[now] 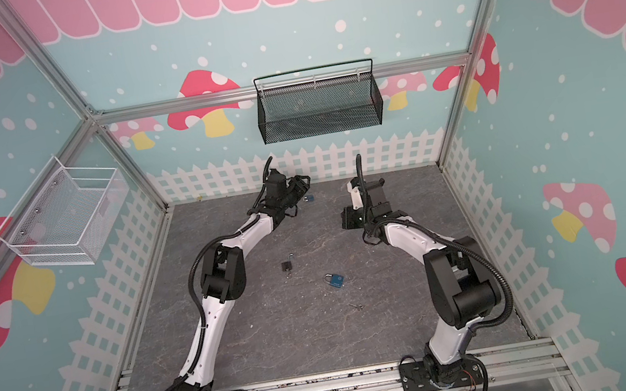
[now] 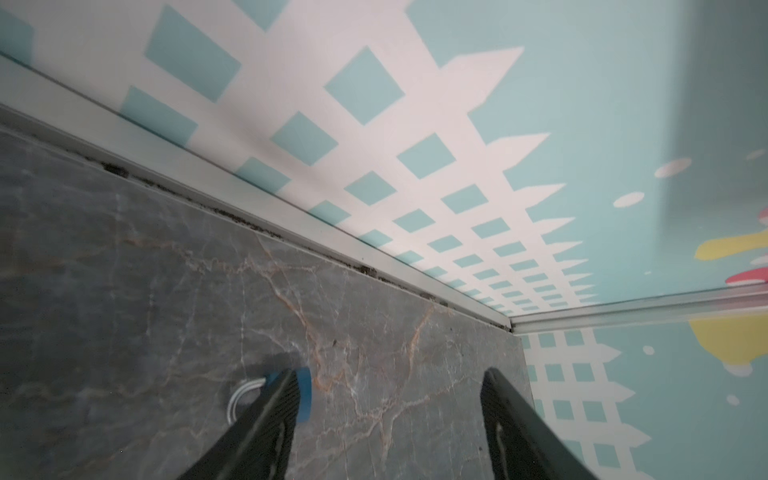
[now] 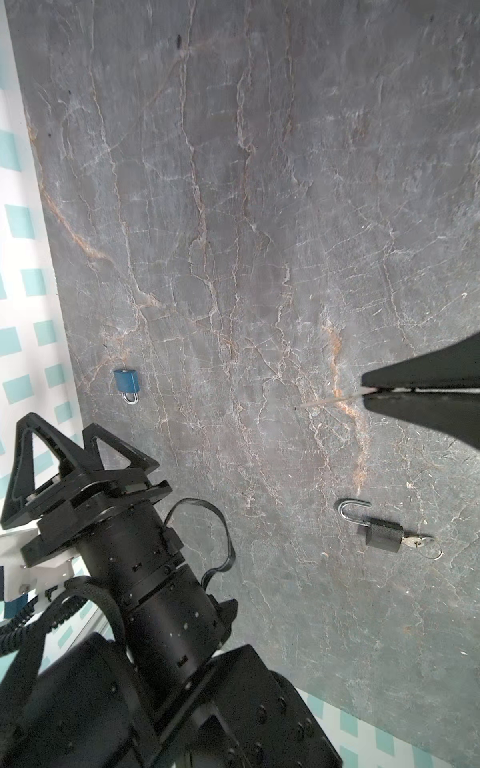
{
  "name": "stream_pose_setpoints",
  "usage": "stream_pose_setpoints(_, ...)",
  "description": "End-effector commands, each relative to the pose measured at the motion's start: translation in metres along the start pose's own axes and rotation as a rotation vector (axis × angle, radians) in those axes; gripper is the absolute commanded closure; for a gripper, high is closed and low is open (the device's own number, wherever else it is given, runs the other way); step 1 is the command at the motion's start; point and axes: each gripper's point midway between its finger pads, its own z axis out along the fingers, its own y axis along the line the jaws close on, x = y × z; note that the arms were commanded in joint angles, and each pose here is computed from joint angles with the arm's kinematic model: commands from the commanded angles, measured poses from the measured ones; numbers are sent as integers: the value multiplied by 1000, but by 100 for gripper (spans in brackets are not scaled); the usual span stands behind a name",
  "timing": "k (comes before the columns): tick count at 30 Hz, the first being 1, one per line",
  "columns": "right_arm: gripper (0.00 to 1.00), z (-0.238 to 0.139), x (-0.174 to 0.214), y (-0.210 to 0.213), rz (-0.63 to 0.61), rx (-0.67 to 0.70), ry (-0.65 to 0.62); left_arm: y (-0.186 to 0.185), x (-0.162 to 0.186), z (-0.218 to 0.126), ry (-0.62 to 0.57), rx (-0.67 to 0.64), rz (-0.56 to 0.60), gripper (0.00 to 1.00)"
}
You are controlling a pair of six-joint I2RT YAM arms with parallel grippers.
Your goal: Unlock with the key
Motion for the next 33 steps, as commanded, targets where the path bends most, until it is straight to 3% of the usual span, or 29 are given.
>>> stream_pose_setpoints(1, 100, 4, 0, -4, -9, -18, 11, 14, -8, 9, -38, -38, -75, 30)
stream_pose_setpoints(8, 100, 3, 1, -11, -5, -25, 18, 21, 9, 25, -1, -9, -152, 31)
stream_pose_setpoints(17, 100, 1, -1, -18, 24, -42, 21, 51, 33, 28, 37, -135, -194, 29)
stream_pose_setpoints(22, 100, 1, 1, -18, 31, -48, 21, 63, 41, 23, 77, -204, -177, 29)
stream_pose_setpoints(23, 100, 1, 2, -18, 33, -49, 23, 53, 63, 24, 118, -193, -163, 30)
stream_pose_setpoints(27, 100, 1, 0, -16, 35, -58, 22, 56, 87, 19, 197, -229, -139, 32)
stream_pose_setpoints(33, 100, -3, -1, -15, 39, -60, 15, 53, 98, 10, 223, -273, -44, 39)
